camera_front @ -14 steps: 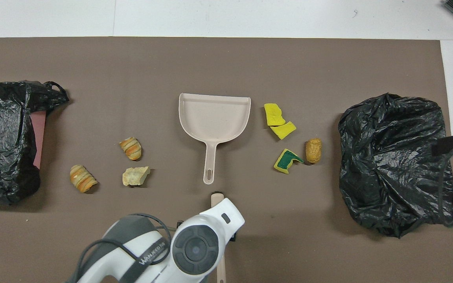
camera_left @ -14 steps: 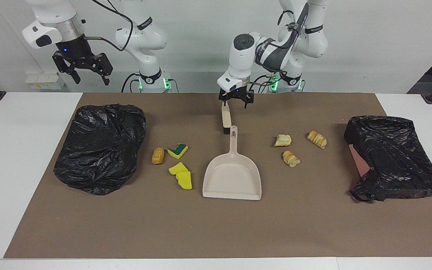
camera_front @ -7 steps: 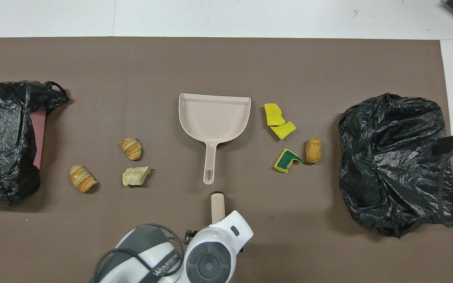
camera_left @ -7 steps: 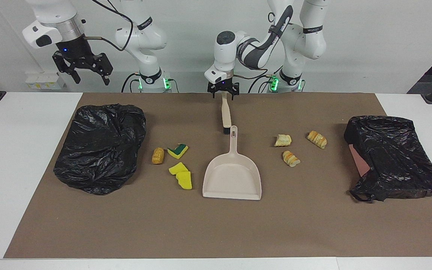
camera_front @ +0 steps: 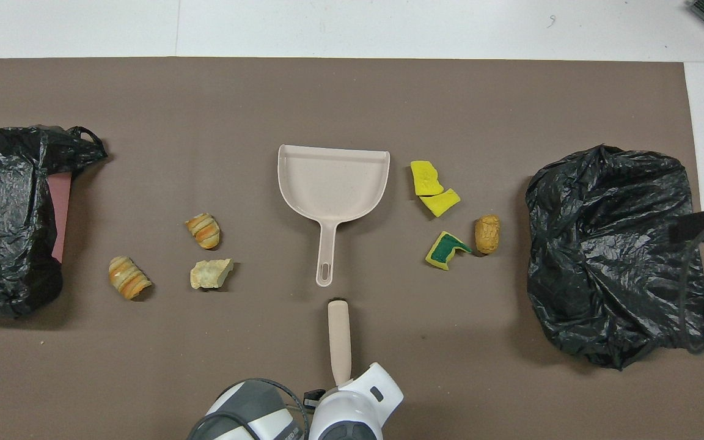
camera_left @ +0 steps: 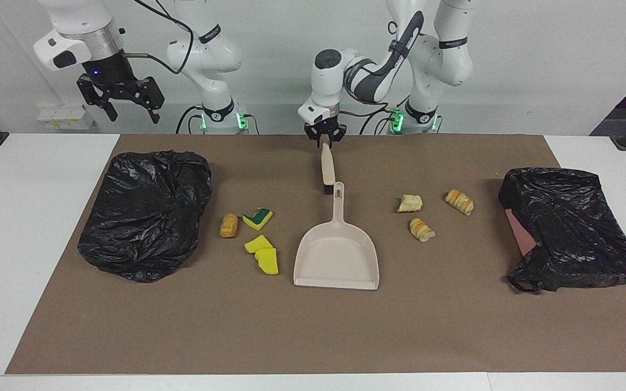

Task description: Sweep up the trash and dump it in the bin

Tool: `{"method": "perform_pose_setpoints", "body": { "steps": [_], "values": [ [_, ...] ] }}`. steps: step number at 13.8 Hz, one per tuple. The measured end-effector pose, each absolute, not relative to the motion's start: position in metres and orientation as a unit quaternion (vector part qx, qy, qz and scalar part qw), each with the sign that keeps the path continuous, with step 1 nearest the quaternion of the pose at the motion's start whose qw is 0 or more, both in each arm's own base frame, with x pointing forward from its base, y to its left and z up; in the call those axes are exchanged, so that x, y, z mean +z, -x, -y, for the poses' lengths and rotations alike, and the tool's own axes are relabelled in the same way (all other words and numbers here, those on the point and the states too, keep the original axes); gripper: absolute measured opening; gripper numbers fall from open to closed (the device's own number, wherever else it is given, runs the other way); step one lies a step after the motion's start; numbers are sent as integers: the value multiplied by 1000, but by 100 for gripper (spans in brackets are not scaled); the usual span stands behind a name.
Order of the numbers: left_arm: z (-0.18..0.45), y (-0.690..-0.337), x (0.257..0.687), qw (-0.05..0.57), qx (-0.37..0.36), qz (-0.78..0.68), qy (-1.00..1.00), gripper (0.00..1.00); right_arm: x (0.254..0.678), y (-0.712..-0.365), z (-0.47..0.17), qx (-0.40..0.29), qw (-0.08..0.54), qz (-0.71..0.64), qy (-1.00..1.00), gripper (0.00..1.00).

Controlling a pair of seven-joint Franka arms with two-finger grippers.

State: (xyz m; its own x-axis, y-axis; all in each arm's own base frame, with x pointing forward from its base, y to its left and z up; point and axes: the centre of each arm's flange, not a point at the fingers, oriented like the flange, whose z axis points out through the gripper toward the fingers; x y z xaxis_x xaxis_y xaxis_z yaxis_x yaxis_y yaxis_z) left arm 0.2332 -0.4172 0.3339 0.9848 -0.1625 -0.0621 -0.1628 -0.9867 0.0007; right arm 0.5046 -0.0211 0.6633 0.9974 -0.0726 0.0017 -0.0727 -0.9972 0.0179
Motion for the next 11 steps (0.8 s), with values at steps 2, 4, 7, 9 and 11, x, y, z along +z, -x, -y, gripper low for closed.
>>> {"method": "perform_pose_setpoints", "body": {
  "steps": [2, 4, 7, 9, 11],
  "values": [
    [410, -237, 339, 15, 41, -72, 996, 26, 663, -504, 21, -1, 9, 35, -999, 100],
    [393, -245, 349, 39, 62, -55, 996, 26, 663, -505, 16, -1, 10, 31, -999, 100],
    [354, -279, 375, 62, 87, 3, 994, 26, 661, -504, 7, -4, 10, 23, -1000, 100],
    [320, -318, 399, 55, 90, 57, 993, 26, 655, -505, 2, -6, 10, 18, -1000, 100],
    [284, -361, 422, 38, 81, 114, 989, 26, 641, -511, -12, 0, 10, 5, -1000, 100]
  ]
}}
